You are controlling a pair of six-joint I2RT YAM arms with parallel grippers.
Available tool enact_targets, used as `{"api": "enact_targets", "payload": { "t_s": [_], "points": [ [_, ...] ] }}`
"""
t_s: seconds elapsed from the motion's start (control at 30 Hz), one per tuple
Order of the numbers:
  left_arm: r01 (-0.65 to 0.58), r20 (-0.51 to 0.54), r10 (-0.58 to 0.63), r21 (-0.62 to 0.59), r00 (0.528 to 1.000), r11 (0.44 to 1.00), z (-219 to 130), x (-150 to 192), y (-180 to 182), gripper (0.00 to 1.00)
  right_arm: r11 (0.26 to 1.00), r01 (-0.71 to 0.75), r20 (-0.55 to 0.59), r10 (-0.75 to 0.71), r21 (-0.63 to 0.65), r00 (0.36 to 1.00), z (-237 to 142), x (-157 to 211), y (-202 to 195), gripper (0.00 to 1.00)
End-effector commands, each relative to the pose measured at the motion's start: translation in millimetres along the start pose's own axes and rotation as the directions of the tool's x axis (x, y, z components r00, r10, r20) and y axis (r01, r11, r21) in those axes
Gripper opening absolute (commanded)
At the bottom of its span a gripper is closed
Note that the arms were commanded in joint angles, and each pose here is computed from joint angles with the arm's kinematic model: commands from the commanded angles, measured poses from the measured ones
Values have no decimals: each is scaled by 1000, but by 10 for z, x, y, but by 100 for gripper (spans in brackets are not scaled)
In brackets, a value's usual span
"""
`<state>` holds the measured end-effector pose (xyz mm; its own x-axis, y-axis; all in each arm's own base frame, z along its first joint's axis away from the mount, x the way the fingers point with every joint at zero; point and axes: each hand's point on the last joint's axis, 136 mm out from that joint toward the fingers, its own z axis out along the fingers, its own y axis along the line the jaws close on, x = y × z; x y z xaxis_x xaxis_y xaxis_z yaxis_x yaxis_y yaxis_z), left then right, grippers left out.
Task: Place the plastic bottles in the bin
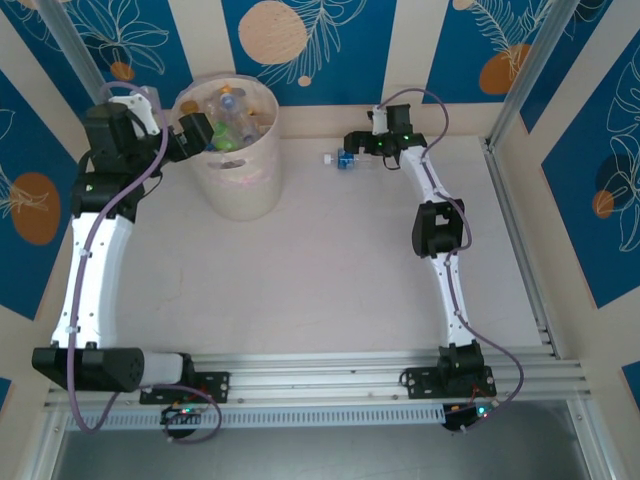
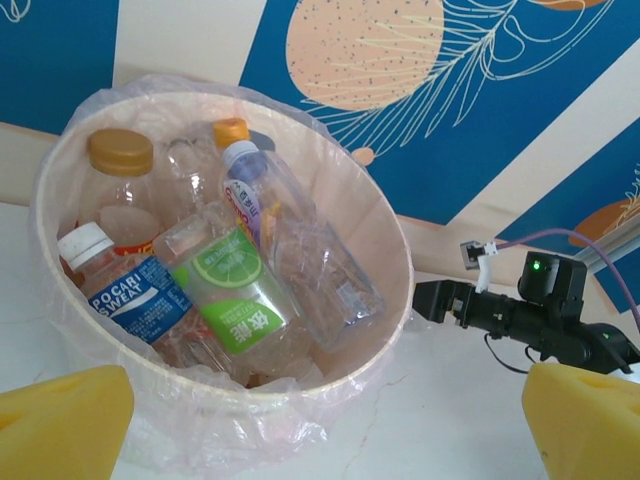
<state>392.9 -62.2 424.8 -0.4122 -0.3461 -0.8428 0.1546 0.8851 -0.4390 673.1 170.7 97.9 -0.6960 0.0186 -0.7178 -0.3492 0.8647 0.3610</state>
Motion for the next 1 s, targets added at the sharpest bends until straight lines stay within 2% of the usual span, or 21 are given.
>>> {"api": "enact_targets", "payload": {
  "t_s": [0.0, 0.13, 0.27, 0.6, 0.97],
  "points": [
    [-23, 15, 22, 27, 1000, 999, 4, 8, -89, 100, 997, -7, -39, 4, -72, 999, 5, 74, 184, 99],
    [-24, 19, 23, 33, 1000, 999, 17, 10, -121, 100, 993, -16, -108, 3, -116, 994, -77, 193, 420, 99],
    [-27, 27, 27, 25, 999, 999, 5, -4, -113, 100, 991, 37, -170, -59, -131, 984, -153, 361, 655, 98],
    [-32, 30, 31, 16, 999, 999, -17, -5, -104, 100, 983, 168, -260, -142, 80, 955, 94, 692, 579, 98],
    [-25, 36, 25, 7, 999, 1000, -49, 1, -91, 100, 958, 187, -236, -134, 218, 962, 294, 727, 460, 98]
  ]
}}
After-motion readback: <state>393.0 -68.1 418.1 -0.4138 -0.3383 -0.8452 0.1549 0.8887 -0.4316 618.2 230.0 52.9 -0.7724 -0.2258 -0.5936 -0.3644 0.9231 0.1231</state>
